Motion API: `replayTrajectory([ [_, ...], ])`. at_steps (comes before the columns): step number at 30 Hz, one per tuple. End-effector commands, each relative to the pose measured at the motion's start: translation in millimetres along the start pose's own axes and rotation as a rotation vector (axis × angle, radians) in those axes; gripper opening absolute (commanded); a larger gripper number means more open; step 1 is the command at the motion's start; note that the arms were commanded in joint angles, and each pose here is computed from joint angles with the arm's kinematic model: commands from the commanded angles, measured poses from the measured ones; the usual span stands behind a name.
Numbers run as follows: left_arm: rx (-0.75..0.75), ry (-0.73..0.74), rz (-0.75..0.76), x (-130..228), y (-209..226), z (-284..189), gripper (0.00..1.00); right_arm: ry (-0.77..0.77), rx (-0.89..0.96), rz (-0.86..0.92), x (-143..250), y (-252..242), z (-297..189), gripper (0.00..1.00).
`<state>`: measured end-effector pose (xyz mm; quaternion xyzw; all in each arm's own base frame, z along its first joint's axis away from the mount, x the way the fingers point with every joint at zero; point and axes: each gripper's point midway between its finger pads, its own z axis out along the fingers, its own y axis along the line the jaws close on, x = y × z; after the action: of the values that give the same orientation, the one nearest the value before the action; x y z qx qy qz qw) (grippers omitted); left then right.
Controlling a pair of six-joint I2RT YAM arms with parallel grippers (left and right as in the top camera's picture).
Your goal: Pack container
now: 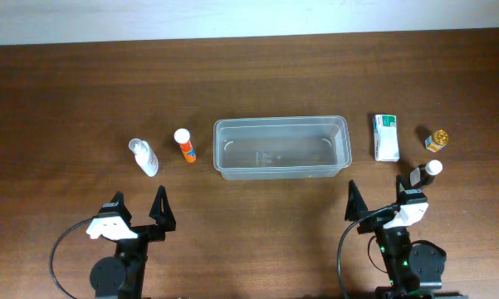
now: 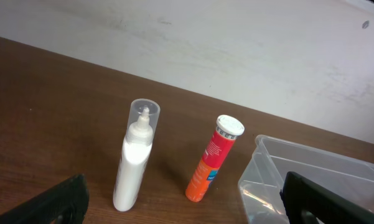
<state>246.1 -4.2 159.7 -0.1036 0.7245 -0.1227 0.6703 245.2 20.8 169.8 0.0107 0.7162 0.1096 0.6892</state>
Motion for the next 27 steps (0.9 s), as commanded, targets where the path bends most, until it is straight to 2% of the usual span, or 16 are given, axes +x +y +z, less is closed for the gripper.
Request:
replayTrajectory([
  [1, 0.006, 0.0, -0.01, 1.1, -0.2, -0.2, 0.99, -0.021, -0.193, 0.129, -9.6, 33.0, -3.8, 0.98],
  [5, 0.006, 0.0, -0.01, 1.1, -0.2, -0.2, 0.99, -0.138, -0.392, 0.089, -45.7, 68.0, -18.1, 0.98],
  [7, 0.006, 0.0, -0.01, 1.0, -0.3, -0.2, 0.99, -0.209, -0.415, 0.058, -69.8, 74.5, -25.8, 0.98],
  [11, 0.006, 0.0, -0.01, 1.1, -0.2, -0.2, 0.99, -0.365, -0.335, -0.056, -133.3, 73.7, -42.9, 0.98],
  [13, 0.006, 0.0, -0.01, 1.1, -0.2, -0.2, 0.99, -0.391, -0.223, -0.116, -168.0, 64.3, -47.5, 0.98],
  [16, 0.006, 0.0, -0.01, 1.2, -0.2, -0.1, 0.99, -0.244, -0.088, -0.178, -184.1, 48.8, -36.6, 0.98],
  [23, 0.006, 0.0, -0.01, 1.1, -0.2, -0.2, 0.99, 0.292, 0.162, -0.158, -176.6, -0.4, 23.5, 0.99],
  [27, 0.006, 0.0, -0.01, 1.1, -0.2, -0.2, 1.0, 0.525, 0.193, -0.13, -184.0, -9.3, 57.6, 0.98],
])
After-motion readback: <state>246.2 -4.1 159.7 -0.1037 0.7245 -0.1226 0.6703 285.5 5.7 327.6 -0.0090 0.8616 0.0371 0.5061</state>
